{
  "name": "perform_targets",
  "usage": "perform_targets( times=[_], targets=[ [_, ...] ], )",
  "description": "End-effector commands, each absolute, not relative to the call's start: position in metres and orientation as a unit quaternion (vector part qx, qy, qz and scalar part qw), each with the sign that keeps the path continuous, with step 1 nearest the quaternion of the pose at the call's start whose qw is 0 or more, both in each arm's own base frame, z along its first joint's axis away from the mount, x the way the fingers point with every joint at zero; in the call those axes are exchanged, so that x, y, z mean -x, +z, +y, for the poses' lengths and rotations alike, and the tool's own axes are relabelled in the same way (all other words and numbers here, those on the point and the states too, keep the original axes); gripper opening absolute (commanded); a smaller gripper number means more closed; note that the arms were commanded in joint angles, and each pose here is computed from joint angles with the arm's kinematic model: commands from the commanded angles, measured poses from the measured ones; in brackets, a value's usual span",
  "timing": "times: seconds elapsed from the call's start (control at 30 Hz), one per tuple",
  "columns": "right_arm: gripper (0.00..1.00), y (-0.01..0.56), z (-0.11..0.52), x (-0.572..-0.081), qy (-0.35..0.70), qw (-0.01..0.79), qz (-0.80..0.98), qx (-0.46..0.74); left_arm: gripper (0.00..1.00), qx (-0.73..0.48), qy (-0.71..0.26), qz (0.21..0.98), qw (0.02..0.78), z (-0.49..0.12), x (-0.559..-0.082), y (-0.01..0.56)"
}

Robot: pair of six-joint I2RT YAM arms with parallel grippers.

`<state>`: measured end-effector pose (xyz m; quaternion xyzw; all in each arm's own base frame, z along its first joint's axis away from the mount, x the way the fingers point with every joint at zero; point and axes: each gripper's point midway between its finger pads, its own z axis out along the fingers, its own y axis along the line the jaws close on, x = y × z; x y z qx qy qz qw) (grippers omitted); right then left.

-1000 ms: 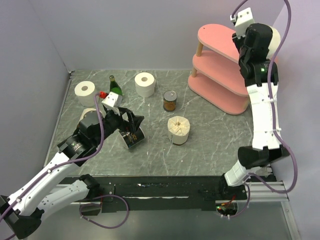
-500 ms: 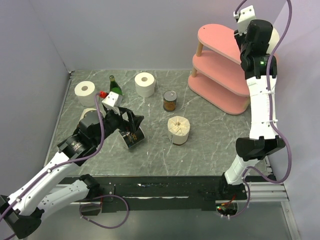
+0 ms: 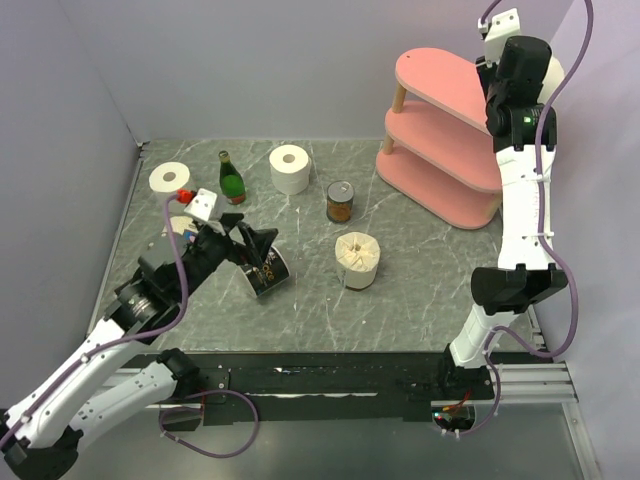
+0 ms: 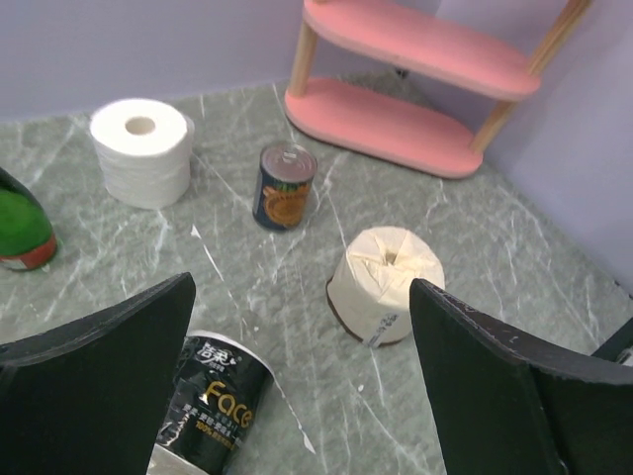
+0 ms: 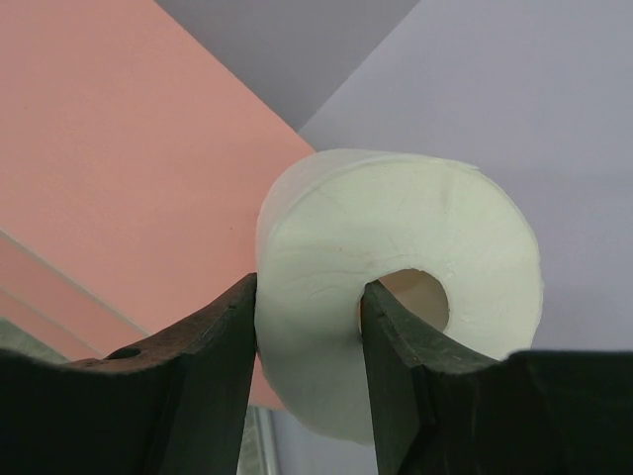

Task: Place and organize the paper towels onto the shelf

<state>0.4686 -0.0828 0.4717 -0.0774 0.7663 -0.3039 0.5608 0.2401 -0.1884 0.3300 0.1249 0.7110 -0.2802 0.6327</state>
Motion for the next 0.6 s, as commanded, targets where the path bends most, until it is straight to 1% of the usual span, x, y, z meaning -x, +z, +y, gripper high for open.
perform_targets(
  times=[0.0,0.13,0.37,0.57],
  targets=[
    [0.49,0.51,-0.082,-0.464,-0.297,0.612,0.731,0.049,0.96,-0.104,-0.279,0.676,0.675,-0.177,-0.239,0.355],
    [0.49,0.502,-0.092,-0.467,-0.293,0.605,0.739,0.045,0.96,-0.096,-0.263,0.684,0.673,-0.174,-0.245,0.351],
    [0.5,0.502,-0.092,-0.463,-0.277,0.61,0.741,0.043,0.96,-0.108,-0.272,0.684,0.669,-0.18,-0.244,0.349],
    [0.51,0.49,-0.087,-0.466,-0.259,0.602,0.754,0.047,0.96,-0.109,-0.277,0.679,0.671,-0.18,-0.241,0.352]
  ],
)
